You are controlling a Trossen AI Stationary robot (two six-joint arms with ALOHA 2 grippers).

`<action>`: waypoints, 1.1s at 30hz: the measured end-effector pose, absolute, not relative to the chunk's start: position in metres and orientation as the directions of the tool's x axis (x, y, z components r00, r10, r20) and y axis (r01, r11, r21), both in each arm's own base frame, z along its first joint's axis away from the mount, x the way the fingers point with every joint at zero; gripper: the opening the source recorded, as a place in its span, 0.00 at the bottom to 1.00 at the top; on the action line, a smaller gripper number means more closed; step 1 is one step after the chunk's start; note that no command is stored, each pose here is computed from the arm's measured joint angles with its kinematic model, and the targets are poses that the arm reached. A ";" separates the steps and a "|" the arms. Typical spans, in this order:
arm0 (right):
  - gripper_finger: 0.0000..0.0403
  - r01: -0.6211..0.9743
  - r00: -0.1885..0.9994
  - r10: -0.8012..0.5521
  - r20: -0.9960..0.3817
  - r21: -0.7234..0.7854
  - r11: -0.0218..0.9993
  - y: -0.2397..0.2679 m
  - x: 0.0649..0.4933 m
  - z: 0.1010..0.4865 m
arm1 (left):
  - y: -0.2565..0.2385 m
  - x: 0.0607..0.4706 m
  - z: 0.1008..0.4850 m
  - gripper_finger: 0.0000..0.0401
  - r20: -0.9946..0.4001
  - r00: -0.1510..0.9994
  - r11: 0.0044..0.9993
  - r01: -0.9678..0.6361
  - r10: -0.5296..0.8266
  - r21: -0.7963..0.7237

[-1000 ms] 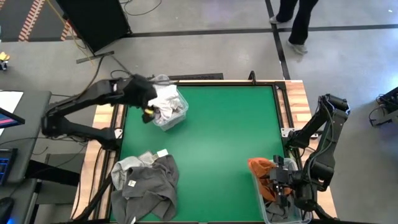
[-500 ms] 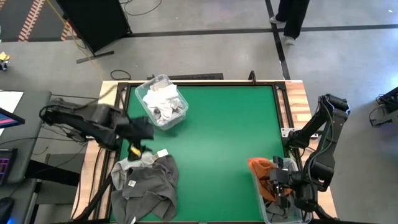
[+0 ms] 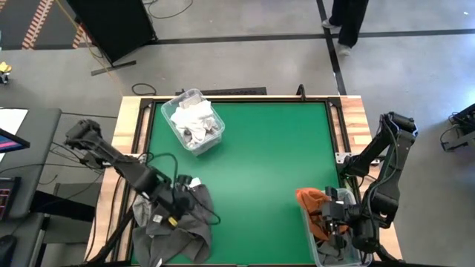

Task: Sort towels by color in basket
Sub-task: Put the gray towel into the bottom transparent bin

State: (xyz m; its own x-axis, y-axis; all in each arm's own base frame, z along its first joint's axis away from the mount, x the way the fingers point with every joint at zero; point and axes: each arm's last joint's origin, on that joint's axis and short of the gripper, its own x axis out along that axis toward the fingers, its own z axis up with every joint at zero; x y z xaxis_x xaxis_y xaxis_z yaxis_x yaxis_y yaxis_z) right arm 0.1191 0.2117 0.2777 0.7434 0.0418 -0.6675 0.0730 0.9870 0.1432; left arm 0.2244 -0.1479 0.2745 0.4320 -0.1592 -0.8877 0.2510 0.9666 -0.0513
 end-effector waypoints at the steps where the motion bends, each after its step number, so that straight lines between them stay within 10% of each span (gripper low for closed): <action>1: 0.32 0.072 0.743 0.042 -0.668 0.142 0.987 0.212 0.119 0.278 | -0.152 0.226 0.270 0.51 -0.894 0.420 0.965 0.258 -0.154 -0.045; 14: 0.33 0.040 0.763 0.061 -0.644 0.140 0.989 0.215 0.121 0.280 | -0.184 0.221 0.258 0.52 -0.900 0.426 0.965 0.262 -0.088 0.030; 33: 0.61 0.012 0.805 0.028 -0.592 0.064 0.998 0.214 0.129 0.283 | -0.207 0.202 0.225 0.65 -0.854 0.505 0.966 0.258 -0.127 0.009</action>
State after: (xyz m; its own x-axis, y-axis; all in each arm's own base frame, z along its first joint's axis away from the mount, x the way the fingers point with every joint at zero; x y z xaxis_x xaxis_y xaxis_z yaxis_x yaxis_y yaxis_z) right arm 0.1290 0.2139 0.2826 0.8054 0.0283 -0.5921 0.0123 0.9978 0.0645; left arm 0.2017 -0.2067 0.2251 0.5053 -0.1269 -0.8536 0.2581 0.9661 0.0092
